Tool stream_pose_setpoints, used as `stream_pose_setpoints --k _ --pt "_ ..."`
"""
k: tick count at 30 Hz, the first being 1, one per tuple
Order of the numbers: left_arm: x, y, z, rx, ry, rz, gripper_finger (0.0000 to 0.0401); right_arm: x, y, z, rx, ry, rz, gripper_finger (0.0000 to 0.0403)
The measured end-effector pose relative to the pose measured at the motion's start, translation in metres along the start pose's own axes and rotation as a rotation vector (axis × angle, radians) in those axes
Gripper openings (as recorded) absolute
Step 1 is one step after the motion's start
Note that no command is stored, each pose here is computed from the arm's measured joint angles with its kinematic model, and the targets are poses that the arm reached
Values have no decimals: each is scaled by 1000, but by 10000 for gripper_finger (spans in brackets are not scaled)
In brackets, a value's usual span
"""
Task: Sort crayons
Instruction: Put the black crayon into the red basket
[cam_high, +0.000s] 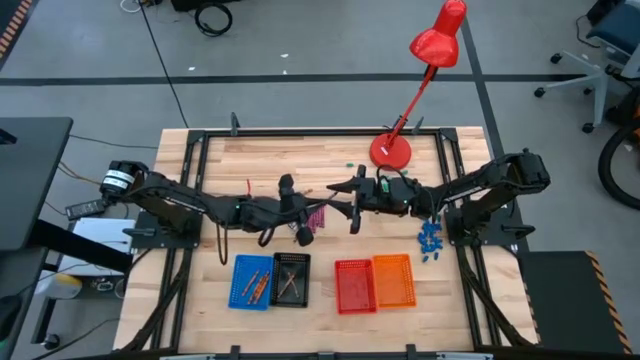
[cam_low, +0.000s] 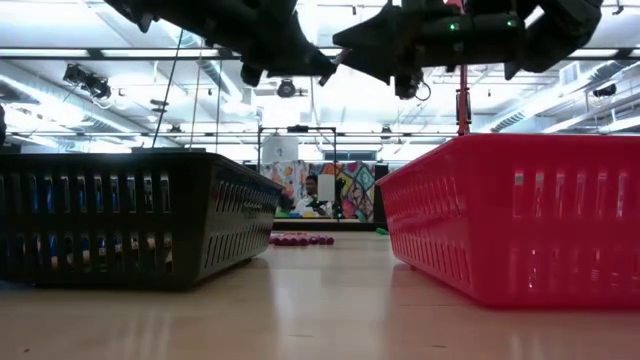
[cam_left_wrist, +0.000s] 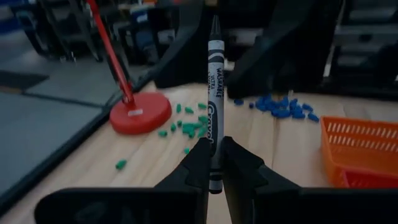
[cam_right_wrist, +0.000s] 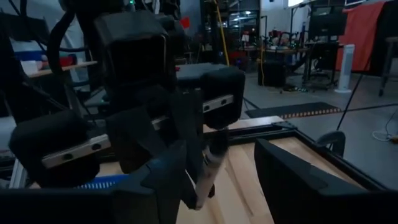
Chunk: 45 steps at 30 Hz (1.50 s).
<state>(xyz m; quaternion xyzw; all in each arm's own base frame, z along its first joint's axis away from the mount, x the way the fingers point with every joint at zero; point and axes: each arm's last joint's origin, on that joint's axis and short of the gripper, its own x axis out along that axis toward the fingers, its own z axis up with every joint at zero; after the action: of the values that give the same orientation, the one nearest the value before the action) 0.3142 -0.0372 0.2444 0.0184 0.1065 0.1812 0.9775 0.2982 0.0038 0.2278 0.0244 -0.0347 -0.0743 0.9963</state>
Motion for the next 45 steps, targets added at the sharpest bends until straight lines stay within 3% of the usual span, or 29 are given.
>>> stream_pose_setpoints --k 8,21,27,31,36,40,45 --pt "0 0 9 61 -80 1 36 1 0 3 -31 -23 2 159" --pt "1 3 8 65 -75 12 37 1 0 4 -64 -32 6 26" --pt "1 3 8 48 -73 11 52 1 0 4 -63 -31 -2 32" --pt "2 3 5 81 -40 14 108 1 -1 3 -67 -29 -30 41" --pt "1 4 -6 214 61 46 169 1 -3 1 -71 -3 -80 41" --pt "0 7 -17 298 172 88 181 0 -4 -9 -41 105 -170 41" --pt "-4 8 -30 372 295 81 172 7 7 -11 65 314 -188 42"
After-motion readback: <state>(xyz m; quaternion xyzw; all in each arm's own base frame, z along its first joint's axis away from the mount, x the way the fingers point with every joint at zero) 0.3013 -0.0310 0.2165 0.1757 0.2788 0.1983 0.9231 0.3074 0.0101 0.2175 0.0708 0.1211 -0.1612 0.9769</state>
